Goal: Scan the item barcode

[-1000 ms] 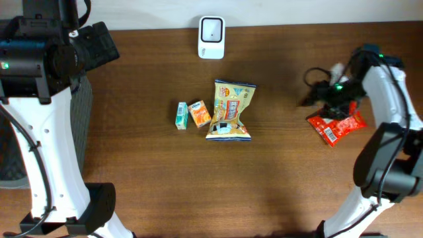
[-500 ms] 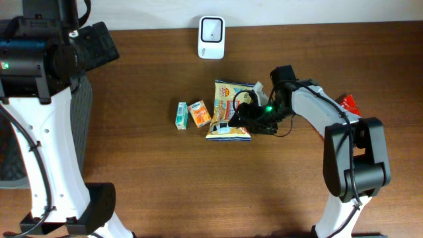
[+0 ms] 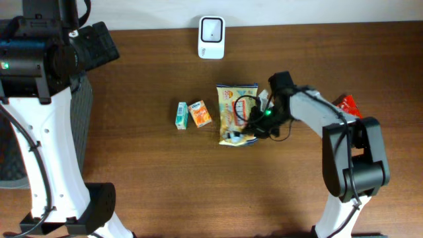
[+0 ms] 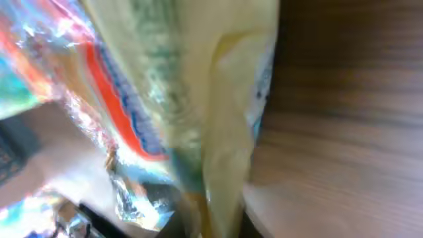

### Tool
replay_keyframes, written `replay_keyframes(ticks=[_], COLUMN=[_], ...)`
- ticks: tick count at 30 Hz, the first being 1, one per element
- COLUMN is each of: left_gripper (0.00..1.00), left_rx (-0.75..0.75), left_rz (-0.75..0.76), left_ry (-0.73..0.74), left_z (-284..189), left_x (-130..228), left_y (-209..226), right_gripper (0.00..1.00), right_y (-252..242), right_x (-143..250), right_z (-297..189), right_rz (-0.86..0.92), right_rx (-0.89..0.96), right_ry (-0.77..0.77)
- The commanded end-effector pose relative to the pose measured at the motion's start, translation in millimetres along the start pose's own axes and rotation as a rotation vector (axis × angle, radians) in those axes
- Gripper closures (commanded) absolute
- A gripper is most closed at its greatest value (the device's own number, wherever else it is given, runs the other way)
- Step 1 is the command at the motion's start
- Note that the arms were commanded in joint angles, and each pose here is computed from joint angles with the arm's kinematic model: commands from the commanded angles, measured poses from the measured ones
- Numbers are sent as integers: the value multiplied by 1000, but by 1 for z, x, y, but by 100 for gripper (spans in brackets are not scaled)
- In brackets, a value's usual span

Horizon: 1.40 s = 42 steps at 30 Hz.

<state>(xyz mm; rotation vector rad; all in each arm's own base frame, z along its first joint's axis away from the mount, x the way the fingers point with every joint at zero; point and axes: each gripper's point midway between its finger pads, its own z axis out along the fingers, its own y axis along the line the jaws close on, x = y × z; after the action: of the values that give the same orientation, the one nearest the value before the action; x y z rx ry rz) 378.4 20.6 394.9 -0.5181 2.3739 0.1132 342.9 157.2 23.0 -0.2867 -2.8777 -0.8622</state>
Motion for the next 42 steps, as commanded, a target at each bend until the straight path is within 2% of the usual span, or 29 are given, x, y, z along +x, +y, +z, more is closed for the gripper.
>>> replay_keyframes(ticks=[1,4,7,11,13,18,20,25,29,32,37,39,42], left_gripper=[1,1,1,1,1,1,1,1,1,1,1,1,1], left_rx=[-6,-6,-6,-6,-6,-6,-6,-6,-6,-6,-6,-6,-6], left_rz=[12,12,12,12,12,12,12,12,12,12,12,12,12], left_ry=[-2,-2,-2,-3,-2,-2,-2,-2,-2,-2,-2,-2,-2], left_z=[0,0,0,0,0,0,0,0,0,0,0,0,0], left_x=[-1,-1,-1,-1,-1,-1,-1,-1,-1,-1,-1,-1,-1], left_y=[1,1,1,1,1,1,1,1,1,1,1,1,1], right_gripper=[96,96,96,96,96,96,96,96,96,96,96,96,96], right_y=[-32,-47,-68,-85,-90,-91,-70,-2,30,23,5,9,13], right_x=[-31,-38,-38,-45,-51,-54,-46,-33,-22,-21,-21,-22,-30], right_z=[-59,-123,-203,-228,-225,-162,-124,-73,-40,-50,-106,-128,-167], right_rz=[-14,9,180,243,236,146,42,-175,-244,-233,-145,-127,-159], right_rx=[350,632,959,1143,1170,1195,1180,1118,1008,1044,1133,1133,1275], right_ry=[-130,-210,-394,-522,-536,-461,-439,-497,-492,-482,-432,-454,-561])
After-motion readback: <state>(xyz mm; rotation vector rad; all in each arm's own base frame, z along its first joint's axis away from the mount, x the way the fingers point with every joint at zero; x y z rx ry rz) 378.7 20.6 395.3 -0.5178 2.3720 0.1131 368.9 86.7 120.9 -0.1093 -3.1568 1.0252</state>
